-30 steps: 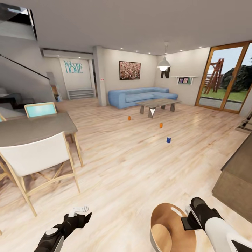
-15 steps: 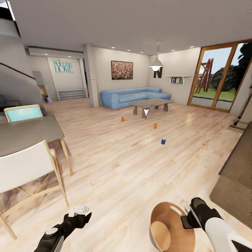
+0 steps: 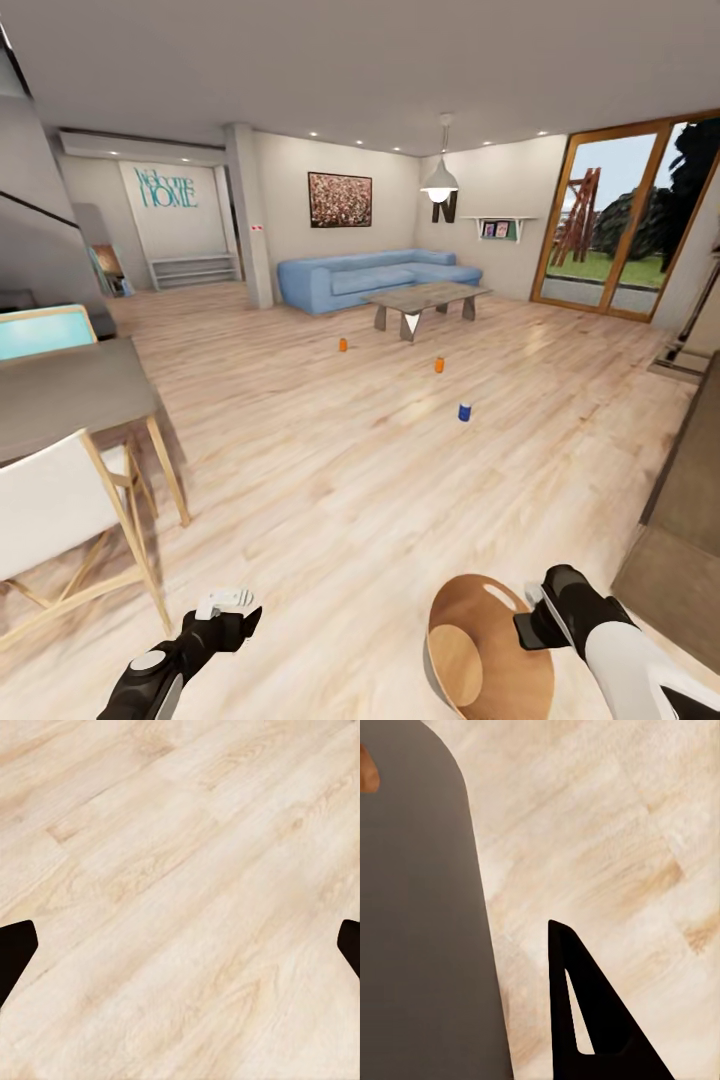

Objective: Put the three can of soda from the living room inside the tash can in the kitchen.

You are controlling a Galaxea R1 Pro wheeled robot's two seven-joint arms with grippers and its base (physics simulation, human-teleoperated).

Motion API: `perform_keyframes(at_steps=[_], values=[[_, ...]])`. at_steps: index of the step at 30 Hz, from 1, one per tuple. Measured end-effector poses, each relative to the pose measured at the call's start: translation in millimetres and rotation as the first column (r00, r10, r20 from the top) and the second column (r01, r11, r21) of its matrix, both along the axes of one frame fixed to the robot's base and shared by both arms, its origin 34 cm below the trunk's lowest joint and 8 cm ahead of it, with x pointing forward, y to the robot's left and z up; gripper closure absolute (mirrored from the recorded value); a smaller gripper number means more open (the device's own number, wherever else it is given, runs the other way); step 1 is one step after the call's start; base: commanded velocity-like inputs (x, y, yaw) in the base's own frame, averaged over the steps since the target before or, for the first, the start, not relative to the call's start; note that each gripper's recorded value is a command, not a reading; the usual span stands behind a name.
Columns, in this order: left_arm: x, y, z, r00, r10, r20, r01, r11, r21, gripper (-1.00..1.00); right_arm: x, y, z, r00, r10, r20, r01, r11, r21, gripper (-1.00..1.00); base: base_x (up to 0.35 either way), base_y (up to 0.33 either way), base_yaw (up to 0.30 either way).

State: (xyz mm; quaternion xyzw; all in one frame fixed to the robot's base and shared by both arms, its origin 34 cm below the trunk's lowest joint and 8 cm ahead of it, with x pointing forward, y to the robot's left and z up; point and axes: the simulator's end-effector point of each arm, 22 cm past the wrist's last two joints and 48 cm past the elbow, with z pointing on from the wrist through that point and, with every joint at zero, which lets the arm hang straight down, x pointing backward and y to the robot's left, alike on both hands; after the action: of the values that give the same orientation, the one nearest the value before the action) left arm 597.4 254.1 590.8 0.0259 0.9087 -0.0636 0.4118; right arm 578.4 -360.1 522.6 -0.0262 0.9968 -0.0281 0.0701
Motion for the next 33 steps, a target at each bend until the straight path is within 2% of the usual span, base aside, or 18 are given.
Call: perform_keyframes(at_steps=[11,14,17,30,33], values=[[-0.3,-0.6,-0.2,1.000,-0.002,-0.001,0.002,1.000,-0.002,-1.00,1.6,3.7,-0.1,1.000,-0.005,0.007,0.005,1.000,0.010,1.00,0.326,0.000,-0.039],[-0.3,-0.7,-0.3,1.000,-0.003,-0.002,0.003,1.000,-0.002,-1.00,1.7,2.0,0.0,1.000,0.010,0.006,-0.010,1.000,-0.003,1.00,0.326,0.000,-0.055],[-0.4,-0.8,-0.3,1.000,-0.003,-0.002,0.003,1.000,-0.001,-1.00,2.1,4.7,-0.1,1.000,-0.002,0.009,0.002,1.000,0.012,1.00,0.326,0.000,-0.015],[-0.4,-0.8,-0.3,1.000,-0.004,-0.002,0.004,1.000,-0.002,-1.00,1.9,-1.1,0.5,1.000,-0.002,0.009,0.002,1.000,0.002,1.00,0.326,0.000,-0.003],[-0.4,-0.8,-0.3,1.000,-0.004,-0.002,0.004,1.000,-0.002,-1.00,-0.2,-10.4,0.9,1.000,-0.010,0.006,0.010,1.000,-0.007,1.00,0.326,0.000,0.000]])
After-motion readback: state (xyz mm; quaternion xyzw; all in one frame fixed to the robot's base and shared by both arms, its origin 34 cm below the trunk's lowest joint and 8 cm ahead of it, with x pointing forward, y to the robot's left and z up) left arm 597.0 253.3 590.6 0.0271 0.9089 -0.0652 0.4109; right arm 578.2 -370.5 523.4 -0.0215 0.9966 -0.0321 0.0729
